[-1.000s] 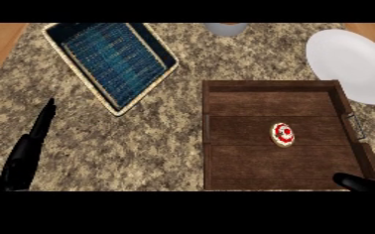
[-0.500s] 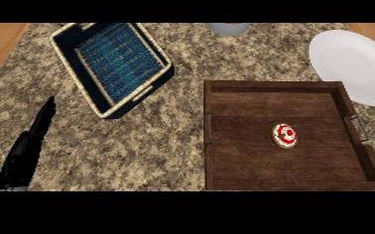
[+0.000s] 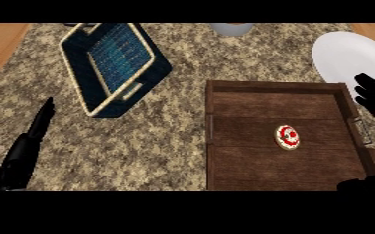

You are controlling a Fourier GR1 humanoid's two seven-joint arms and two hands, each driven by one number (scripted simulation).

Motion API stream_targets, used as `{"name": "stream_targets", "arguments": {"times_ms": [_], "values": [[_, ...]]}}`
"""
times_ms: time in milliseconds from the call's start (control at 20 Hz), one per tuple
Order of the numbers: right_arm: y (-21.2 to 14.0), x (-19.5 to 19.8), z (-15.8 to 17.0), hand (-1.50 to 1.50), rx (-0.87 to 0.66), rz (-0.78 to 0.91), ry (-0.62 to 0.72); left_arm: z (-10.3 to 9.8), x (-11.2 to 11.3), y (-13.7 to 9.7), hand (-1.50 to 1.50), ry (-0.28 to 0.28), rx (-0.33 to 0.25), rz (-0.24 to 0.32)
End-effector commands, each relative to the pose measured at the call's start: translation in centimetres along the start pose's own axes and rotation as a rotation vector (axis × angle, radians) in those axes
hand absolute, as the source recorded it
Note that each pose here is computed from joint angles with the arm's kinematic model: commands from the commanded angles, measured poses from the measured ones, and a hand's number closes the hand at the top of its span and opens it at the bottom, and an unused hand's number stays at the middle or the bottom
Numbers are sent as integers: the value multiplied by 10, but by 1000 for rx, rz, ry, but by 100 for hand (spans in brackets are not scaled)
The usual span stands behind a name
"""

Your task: Pick the cupcake from the tray and place it in the plate

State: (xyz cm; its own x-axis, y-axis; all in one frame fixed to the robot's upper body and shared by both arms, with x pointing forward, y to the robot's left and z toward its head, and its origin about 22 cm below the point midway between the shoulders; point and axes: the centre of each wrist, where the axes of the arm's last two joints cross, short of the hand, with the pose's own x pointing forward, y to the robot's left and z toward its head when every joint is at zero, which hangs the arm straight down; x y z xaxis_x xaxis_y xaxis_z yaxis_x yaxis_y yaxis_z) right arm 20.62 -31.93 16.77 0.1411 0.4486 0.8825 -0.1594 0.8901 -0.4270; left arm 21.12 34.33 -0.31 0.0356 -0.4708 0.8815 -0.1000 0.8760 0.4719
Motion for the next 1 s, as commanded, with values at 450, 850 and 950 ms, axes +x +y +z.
{"name": "stream_targets", "arguments": {"times_ms": [450,850,950], "values": [[1,-28,-50,-150,249,250,139,-15,19,0,0,6,1,18],[17,-29,-74,-150,315,247,150,10,-7,-7,0,11,2,-10],[28,-20,-72,-150,351,262,148,-15,4,-14,0,12,-11,9]]}}
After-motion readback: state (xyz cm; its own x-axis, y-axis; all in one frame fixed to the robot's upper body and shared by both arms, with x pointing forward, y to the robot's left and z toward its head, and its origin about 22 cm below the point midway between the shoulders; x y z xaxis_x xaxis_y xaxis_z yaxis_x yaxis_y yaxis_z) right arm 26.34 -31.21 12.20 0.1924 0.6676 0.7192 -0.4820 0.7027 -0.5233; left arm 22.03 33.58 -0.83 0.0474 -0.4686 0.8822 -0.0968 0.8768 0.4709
